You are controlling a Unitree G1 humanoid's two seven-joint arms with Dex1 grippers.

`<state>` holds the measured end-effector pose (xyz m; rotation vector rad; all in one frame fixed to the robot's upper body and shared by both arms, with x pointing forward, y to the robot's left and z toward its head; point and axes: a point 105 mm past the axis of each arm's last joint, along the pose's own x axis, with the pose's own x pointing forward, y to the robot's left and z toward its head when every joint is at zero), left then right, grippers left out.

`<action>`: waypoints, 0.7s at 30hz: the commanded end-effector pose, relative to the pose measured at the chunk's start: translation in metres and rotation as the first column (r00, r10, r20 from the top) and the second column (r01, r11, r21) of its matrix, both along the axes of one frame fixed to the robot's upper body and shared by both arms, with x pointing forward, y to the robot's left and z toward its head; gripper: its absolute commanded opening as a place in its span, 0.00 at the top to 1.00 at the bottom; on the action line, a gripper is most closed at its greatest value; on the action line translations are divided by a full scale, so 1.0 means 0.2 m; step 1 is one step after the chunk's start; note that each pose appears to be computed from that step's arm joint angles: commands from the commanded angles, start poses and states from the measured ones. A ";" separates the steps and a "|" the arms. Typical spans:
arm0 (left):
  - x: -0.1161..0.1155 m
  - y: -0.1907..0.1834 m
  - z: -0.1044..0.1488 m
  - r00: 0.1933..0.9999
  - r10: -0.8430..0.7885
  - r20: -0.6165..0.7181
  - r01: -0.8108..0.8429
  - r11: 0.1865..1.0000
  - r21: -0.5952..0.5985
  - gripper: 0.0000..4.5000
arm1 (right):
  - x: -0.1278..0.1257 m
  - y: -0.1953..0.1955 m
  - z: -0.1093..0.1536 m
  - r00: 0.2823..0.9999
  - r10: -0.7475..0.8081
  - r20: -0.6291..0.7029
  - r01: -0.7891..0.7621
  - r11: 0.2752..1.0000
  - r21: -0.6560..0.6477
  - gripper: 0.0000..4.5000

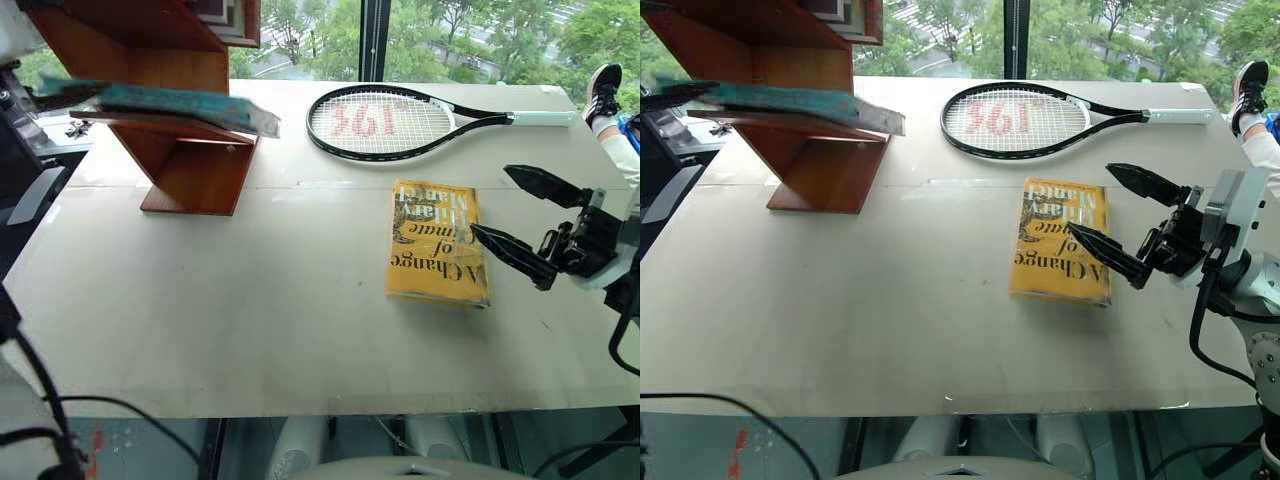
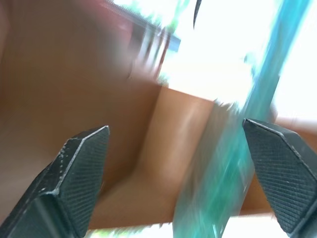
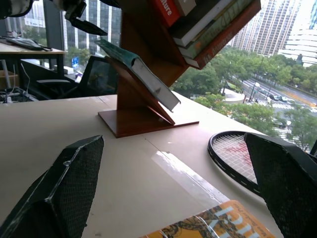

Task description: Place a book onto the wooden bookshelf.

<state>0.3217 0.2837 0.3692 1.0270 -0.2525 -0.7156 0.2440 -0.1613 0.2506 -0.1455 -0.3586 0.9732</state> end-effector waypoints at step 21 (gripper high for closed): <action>-0.32 -0.53 -1.14 0.770 -0.196 -0.607 -0.228 0.804 -0.549 0.01 | -0.10 -0.29 -0.33 0.950 -0.260 -0.172 0.214 0.945 -0.248 0.00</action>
